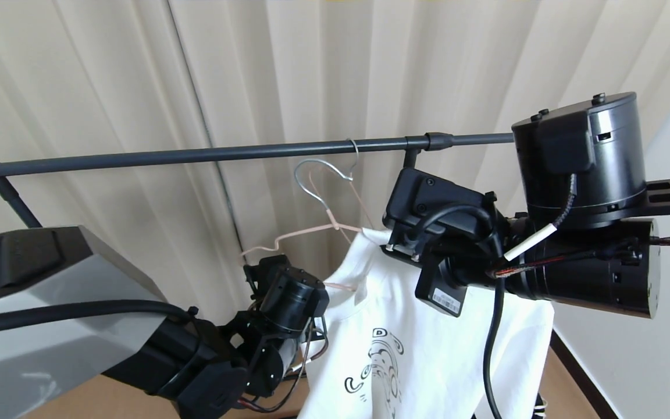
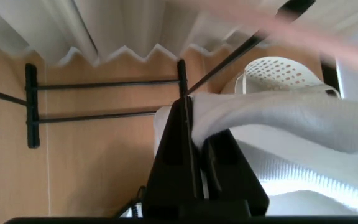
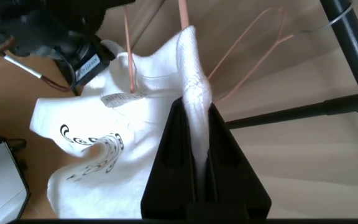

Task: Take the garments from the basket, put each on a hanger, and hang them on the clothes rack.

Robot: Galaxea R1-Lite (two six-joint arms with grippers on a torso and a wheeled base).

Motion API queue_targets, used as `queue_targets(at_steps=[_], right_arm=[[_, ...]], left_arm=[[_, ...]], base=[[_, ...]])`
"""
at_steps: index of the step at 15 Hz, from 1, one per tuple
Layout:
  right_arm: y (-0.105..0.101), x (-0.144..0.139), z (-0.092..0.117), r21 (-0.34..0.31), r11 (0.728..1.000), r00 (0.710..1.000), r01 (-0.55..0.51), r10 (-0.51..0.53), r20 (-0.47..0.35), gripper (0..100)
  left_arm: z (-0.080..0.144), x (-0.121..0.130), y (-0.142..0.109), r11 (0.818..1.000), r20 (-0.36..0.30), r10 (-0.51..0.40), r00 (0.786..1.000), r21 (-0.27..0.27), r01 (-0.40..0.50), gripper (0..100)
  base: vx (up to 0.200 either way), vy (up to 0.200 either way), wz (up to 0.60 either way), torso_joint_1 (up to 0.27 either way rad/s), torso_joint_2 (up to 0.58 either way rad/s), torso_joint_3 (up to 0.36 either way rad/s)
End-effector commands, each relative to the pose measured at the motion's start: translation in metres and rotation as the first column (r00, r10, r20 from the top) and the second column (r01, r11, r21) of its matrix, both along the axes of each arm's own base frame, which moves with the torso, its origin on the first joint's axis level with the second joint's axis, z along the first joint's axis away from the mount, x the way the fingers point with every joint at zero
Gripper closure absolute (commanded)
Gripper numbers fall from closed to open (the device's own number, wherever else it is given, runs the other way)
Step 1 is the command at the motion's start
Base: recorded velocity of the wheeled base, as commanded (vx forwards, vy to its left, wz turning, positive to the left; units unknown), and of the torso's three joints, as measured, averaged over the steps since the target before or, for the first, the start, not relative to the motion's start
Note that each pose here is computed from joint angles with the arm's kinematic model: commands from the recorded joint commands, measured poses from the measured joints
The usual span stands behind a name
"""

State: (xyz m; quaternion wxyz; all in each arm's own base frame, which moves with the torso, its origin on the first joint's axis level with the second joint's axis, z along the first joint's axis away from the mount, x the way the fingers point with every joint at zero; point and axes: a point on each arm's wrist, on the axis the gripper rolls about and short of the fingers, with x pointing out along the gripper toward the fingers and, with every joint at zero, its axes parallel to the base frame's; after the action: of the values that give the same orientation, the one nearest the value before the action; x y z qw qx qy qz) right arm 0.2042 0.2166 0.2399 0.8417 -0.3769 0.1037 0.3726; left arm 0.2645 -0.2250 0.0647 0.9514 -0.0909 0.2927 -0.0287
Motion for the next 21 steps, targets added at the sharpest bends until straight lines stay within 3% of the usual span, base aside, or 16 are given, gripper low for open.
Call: queue_targets(at_steps=[1, 5, 12, 14, 21], right_arm=[[-0.011, -0.005, 0.0, 0.033, 0.999, 0.999, 0.03, -0.029, -0.029, 100], [-0.032, -0.013, -0.007, 0.124, 0.991, 0.995, 0.054, -0.044, -0.085, 100], [-0.057, -0.021, -0.061, 0.241, 0.967, 0.996, 0.081, -0.072, -0.048, 100], [-0.056, -0.021, -0.061, 0.273, 0.959, 0.997, 0.077, -0.076, -0.013, 100], [-0.066, -0.027, -0.062, 0.274, 0.957, 0.996, 0.091, -0.091, -0.014, 100]], left_arm=[[0.027, -0.003, 0.013, 1.0, 0.059, 0.006, 0.998, -0.02, -0.005, 100], [0.037, -0.002, 0.02, 1.0, 0.083, 0.014, 0.996, -0.012, -0.013, 100], [0.043, -0.005, 0.026, 0.999, 0.107, -0.012, 0.994, 0.051, 0.006, 100], [0.044, -0.007, 0.027, 0.998, 0.111, -0.018, 0.994, 0.064, 0.011, 100], [0.045, 0.003, 0.043, 0.997, 0.113, 0.039, 0.993, 0.065, -0.047, 100]], base=[[0.0, 0.0, 0.0, 0.0, 0.0, 0.0], [0.0, 0.0, 0.0, 0.0, 0.0, 0.0], [0.0, 0.0, 0.0, 0.0, 0.0, 0.0], [0.0, 0.0, 0.0, 0.0, 0.0, 0.0], [0.0, 0.0, 0.0, 0.0, 0.0, 0.0]])
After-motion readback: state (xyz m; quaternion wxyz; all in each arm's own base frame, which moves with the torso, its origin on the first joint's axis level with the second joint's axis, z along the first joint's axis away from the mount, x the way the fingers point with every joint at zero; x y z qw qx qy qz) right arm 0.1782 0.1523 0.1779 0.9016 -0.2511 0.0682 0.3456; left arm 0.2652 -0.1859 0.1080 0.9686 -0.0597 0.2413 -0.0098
